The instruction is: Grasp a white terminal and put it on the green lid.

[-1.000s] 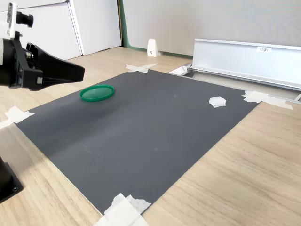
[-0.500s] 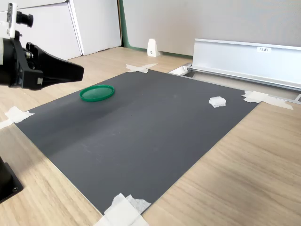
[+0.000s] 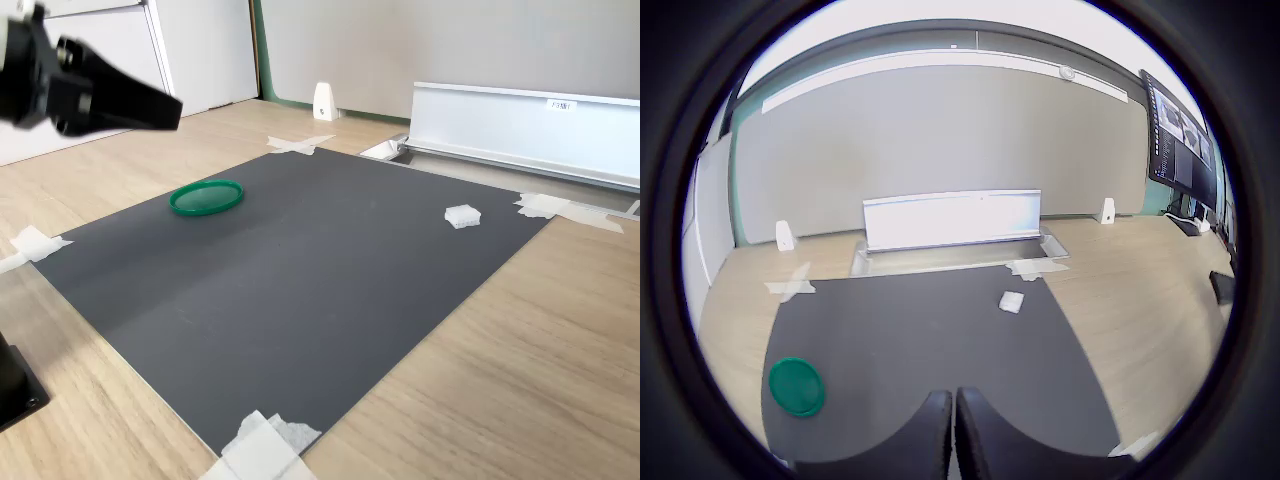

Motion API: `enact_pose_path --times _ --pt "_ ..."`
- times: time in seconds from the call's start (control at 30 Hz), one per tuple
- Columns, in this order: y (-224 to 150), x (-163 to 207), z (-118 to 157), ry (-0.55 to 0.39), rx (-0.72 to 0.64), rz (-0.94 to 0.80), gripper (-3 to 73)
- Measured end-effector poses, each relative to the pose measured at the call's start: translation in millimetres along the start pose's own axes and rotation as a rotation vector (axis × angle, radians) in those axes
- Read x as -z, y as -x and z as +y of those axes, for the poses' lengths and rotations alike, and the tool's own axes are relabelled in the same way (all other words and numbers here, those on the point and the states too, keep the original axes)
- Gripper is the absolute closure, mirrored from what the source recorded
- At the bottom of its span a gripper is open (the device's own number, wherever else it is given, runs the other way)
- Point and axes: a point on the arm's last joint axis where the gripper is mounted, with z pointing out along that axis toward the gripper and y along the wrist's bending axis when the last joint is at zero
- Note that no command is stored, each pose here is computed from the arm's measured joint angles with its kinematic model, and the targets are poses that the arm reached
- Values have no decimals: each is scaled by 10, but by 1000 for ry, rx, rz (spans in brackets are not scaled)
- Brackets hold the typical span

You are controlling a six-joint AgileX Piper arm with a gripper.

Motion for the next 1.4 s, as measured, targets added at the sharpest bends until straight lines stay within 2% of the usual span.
enact_pose_path --times 0.13,0.53,0.73,0.9,1.17,1.27,1.4 --pt "246 -193 -22 -27 58 88 703" --pt "794 -1078 -99 -85 238 390 703" --pt "1000 -1490 -222 -71 385 519 703" --pt "1129 -1743 -436 24 528 576 703" --pt "1187 -2010 -603 290 744 704 695" --pt "1267 -2083 -612 349 762 743 643" --pt "1387 -2179 -636 375 763 764 495"
